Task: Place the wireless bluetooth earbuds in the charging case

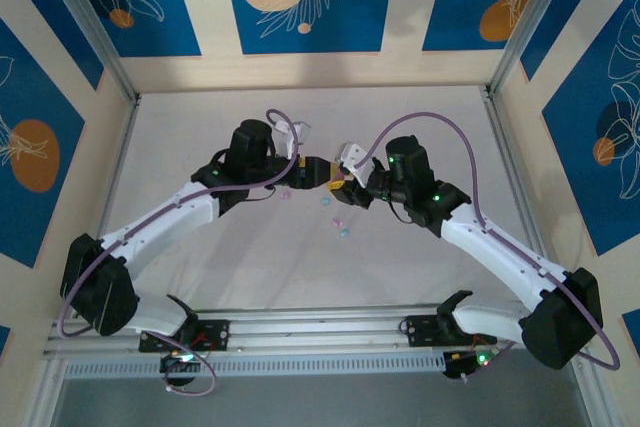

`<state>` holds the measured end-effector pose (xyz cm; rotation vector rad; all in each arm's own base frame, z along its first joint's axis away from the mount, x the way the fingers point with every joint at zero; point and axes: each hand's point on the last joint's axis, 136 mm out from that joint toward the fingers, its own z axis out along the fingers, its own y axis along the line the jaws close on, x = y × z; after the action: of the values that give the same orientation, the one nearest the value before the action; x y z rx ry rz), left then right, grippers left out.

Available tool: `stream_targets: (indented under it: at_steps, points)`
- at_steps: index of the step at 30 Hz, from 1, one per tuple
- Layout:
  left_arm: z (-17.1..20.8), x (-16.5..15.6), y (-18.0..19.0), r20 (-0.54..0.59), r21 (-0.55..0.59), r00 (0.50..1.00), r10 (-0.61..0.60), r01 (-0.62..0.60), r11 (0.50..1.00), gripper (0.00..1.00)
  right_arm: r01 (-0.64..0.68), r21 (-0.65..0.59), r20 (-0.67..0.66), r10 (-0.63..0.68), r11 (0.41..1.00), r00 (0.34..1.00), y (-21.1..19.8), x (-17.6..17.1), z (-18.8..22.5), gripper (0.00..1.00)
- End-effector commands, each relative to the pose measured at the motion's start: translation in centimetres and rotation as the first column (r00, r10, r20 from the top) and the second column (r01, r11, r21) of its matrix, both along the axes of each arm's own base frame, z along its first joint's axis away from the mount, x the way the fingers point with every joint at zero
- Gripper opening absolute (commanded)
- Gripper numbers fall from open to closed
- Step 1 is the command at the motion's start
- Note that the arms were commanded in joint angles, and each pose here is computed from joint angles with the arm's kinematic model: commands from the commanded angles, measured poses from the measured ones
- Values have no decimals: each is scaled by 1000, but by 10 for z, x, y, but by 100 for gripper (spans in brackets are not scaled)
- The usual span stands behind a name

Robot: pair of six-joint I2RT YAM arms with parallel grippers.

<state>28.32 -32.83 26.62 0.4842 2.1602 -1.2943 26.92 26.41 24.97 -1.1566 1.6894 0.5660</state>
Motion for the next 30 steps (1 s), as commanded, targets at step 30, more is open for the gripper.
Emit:
stream_targets:
  at_steps: [30]
  points:
    - [61, -7, -9, -263, -342, 965, 13, -106, 934, 22, -156, 262, 229, 96, 952, 969, -24, -9, 56, 63]
